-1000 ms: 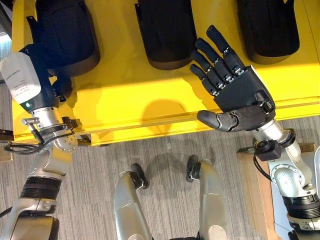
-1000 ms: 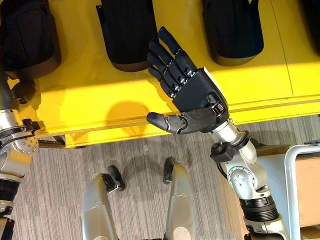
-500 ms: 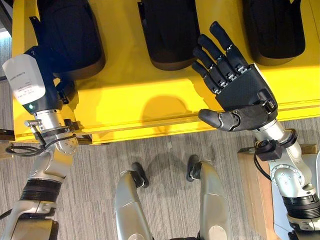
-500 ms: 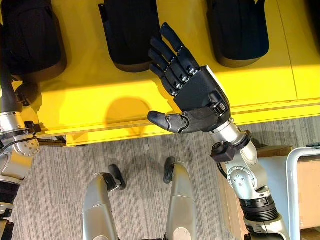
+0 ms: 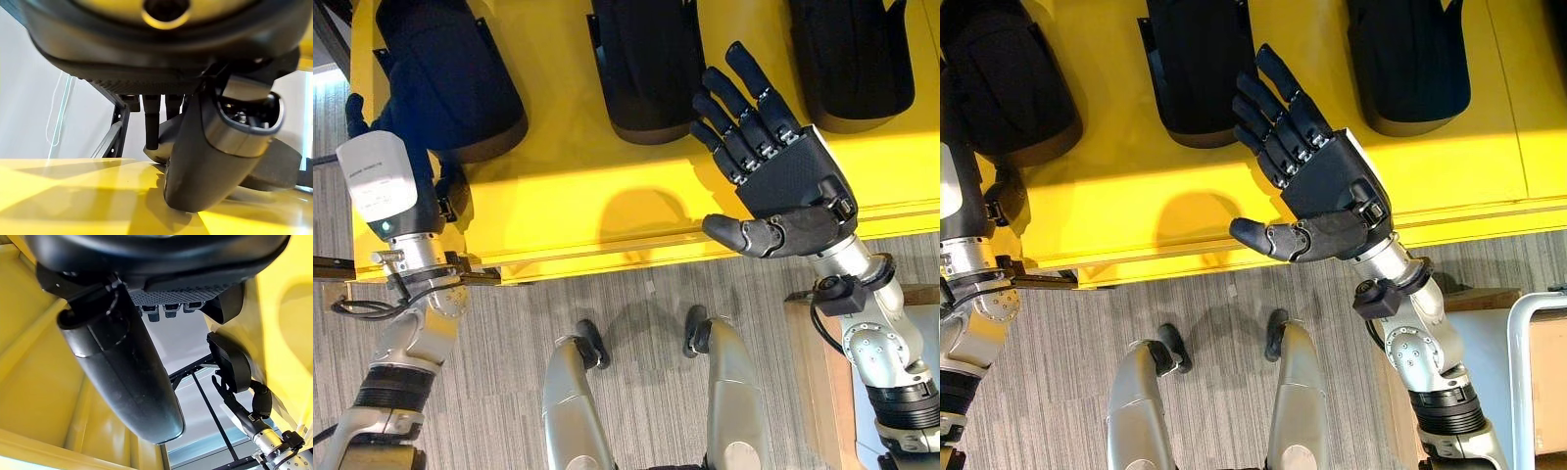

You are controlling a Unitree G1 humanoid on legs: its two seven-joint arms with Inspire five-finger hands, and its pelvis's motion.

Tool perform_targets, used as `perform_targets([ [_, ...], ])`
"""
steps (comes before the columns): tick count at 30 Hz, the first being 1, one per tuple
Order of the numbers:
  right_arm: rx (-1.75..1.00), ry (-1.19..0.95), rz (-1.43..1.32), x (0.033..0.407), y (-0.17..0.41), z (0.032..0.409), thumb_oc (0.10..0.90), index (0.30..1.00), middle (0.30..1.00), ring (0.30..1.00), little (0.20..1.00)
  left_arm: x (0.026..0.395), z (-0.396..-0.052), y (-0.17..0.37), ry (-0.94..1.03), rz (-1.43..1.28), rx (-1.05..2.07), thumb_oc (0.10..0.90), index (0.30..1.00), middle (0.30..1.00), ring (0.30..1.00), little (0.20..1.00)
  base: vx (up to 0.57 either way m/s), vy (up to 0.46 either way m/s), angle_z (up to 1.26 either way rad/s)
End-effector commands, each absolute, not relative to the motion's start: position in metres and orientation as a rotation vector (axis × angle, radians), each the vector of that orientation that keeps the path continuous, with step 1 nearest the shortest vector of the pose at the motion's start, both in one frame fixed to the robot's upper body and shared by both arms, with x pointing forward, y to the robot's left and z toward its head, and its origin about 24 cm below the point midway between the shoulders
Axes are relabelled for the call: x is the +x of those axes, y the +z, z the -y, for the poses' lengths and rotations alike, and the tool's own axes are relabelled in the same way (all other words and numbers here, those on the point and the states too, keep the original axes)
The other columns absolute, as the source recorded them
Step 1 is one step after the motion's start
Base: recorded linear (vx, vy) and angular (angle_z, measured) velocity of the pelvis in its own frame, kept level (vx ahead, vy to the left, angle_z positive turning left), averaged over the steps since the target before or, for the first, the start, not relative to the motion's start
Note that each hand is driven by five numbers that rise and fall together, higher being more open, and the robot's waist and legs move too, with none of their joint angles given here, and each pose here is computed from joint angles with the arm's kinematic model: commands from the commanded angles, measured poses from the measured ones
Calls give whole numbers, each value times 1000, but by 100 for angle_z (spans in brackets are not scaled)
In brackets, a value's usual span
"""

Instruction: Move parts from the plastic box to the shelf.

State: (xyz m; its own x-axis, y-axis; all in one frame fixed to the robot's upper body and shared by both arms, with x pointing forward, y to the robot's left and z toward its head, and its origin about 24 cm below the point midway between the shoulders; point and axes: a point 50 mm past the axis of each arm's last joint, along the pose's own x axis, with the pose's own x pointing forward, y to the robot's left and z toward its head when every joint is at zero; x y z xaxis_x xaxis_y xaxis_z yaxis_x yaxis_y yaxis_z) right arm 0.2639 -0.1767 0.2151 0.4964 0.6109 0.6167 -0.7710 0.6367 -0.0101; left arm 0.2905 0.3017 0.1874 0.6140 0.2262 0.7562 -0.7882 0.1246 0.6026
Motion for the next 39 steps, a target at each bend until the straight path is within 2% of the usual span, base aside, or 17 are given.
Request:
perform_targets([
  [1, 270, 917, 922, 242, 257, 173, 900, 1000, 1000, 1000, 1000, 288, -307, 192, 798, 568, 1348, 900, 1000, 1000, 1000, 1000, 0, 0, 0],
  [17, 266, 927, 917, 240, 253, 179, 900, 1000, 1000, 1000, 1000, 287, -296, 186, 576, 582, 1608, 900, 1000, 1000, 1000, 1000, 0, 0, 0],
  [39, 250, 937, 918, 239, 256, 180, 900, 1000, 1000, 1000, 1000, 283, -297, 170, 385, 472, 1783, 900, 1000, 1000, 1000, 1000, -1, 0, 0],
])
